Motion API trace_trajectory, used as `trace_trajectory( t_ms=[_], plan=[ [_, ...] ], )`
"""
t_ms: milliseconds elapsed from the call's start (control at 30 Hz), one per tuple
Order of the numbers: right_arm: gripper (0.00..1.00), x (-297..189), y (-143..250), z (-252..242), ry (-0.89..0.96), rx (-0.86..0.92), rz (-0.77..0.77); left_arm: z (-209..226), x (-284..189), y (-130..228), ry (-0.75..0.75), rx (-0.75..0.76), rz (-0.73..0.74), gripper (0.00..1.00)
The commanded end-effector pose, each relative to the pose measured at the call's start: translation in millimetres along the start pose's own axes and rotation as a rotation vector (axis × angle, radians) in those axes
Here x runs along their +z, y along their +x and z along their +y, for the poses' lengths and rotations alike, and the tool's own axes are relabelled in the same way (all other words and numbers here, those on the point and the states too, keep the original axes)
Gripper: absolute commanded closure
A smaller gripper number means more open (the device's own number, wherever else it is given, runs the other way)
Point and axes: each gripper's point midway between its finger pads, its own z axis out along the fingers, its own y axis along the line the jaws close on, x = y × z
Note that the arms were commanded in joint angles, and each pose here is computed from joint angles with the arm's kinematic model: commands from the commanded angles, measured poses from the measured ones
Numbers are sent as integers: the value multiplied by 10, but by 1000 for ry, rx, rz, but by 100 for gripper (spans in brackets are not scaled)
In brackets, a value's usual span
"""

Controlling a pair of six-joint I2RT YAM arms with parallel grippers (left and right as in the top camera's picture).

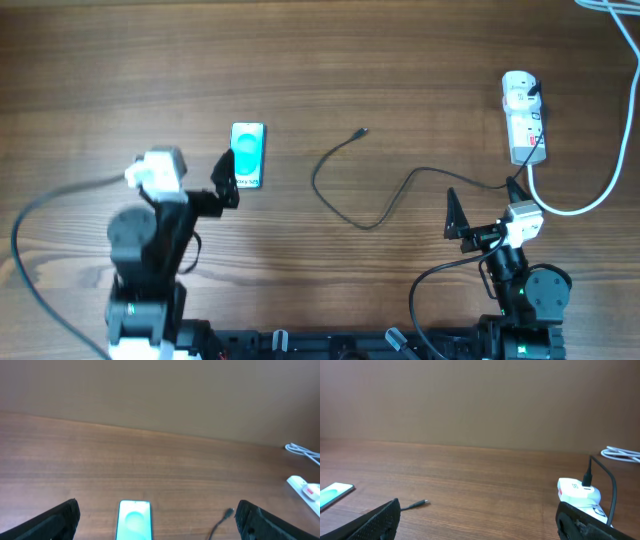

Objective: Plug charger to phone and switch on socket
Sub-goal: 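Reach the left gripper down over the blue phone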

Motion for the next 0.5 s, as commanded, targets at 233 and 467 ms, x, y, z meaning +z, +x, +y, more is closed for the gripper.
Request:
trace_trajectory(
  t_ms=[233, 467],
  plan=[
    [0, -5, -23, -27, 14, 9, -11, -40, 984, 236, 47, -21, 696, 0],
    [0, -5, -23, -27, 14, 9, -11, -55, 1092, 1147, 32, 51, 1035, 0]
  ],
)
